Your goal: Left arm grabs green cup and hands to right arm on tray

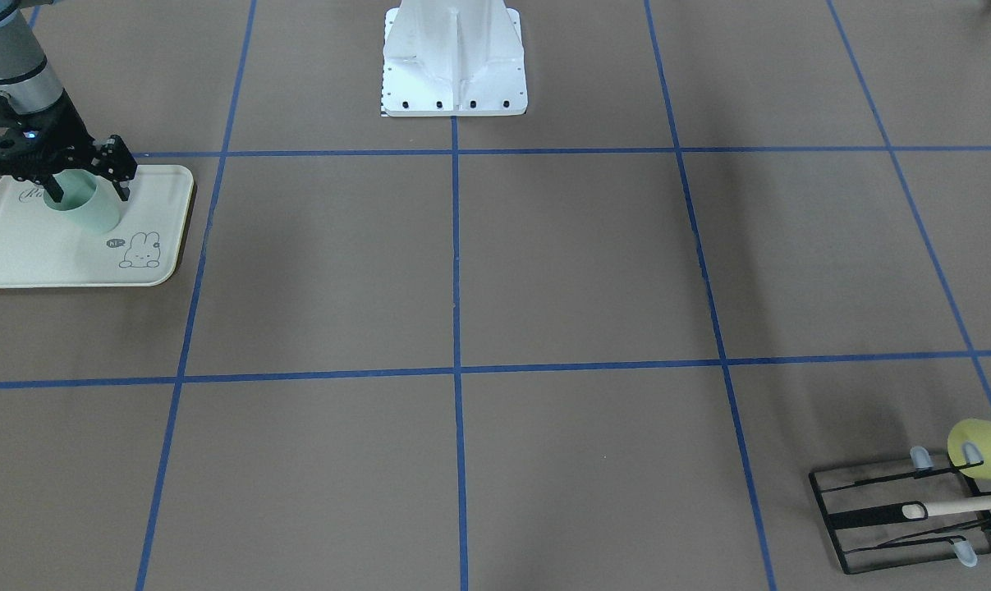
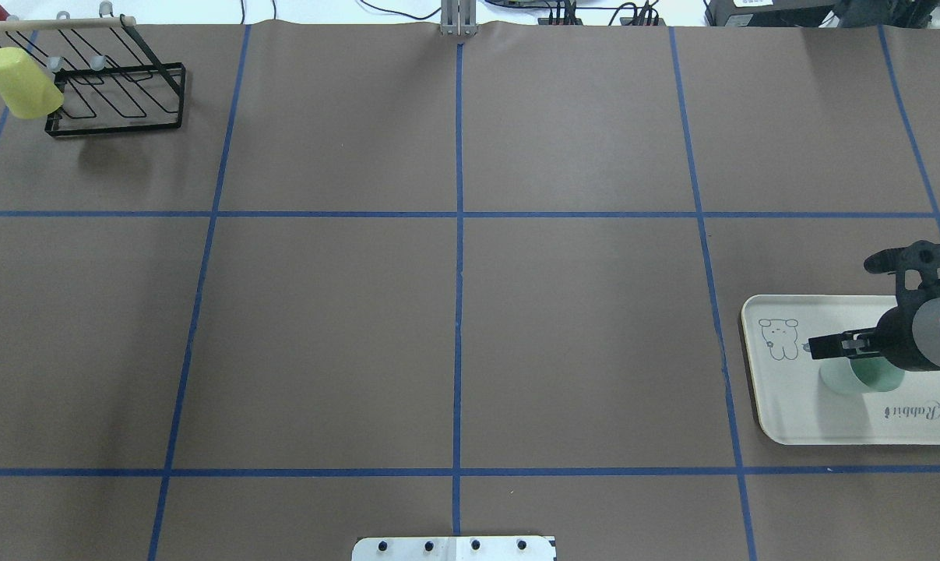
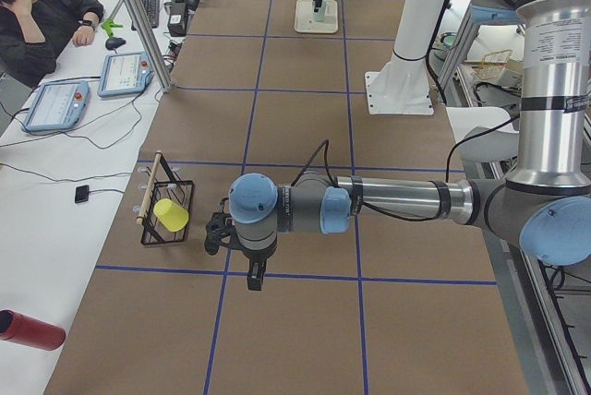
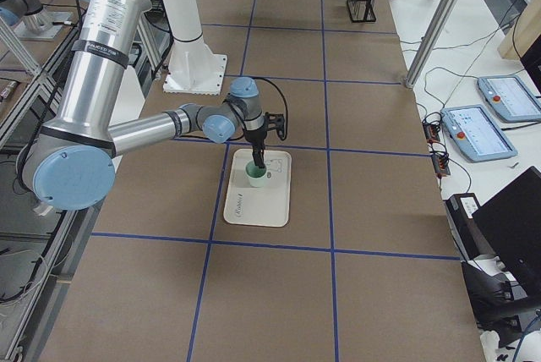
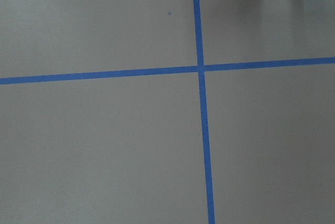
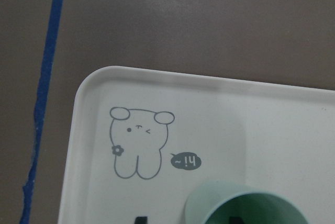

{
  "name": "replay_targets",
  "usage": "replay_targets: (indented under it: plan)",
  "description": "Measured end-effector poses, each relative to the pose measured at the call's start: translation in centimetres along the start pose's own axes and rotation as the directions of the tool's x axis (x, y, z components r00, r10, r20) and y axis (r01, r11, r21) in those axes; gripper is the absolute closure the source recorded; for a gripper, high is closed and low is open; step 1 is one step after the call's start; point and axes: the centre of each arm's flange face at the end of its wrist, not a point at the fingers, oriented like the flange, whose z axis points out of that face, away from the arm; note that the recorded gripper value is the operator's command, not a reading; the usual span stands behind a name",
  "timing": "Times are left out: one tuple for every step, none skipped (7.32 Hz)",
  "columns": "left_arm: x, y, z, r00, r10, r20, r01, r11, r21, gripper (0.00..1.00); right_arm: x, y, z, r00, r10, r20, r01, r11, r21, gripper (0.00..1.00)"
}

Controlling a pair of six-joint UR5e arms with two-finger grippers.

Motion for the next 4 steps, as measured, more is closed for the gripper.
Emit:
replay_targets:
  plan:
    - [0.0,-0.1,0.0,1.000,0.000,0.000,0.000,1.000,0.000,0.00,1.3,-1.4,-1.1,1.000,0.000,0.009,0.000,1.000,-0.007,0.01]
    - [0.0,-0.1,0.0,1.000,0.000,0.000,0.000,1.000,0.001,0.00,2.9,-3.2,-2.4,1.000,-0.021,0.012,0.021,1.000,-0.013,0.01]
    - [0.1,-0.2,0.0,1.000,0.001,0.000,-0.001,1.000,0.001,0.00,4.3,-5.7,-4.0,0.999,-0.051,0.004,0.051,0.998,-0.023,0.01]
    - [0.1,-0.2,-0.1,1.000,0.002,0.000,-0.002,1.000,0.002,0.00,5.4,-8.5,-5.6,0.996,-0.089,-0.011,0.088,0.995,-0.039,0.01]
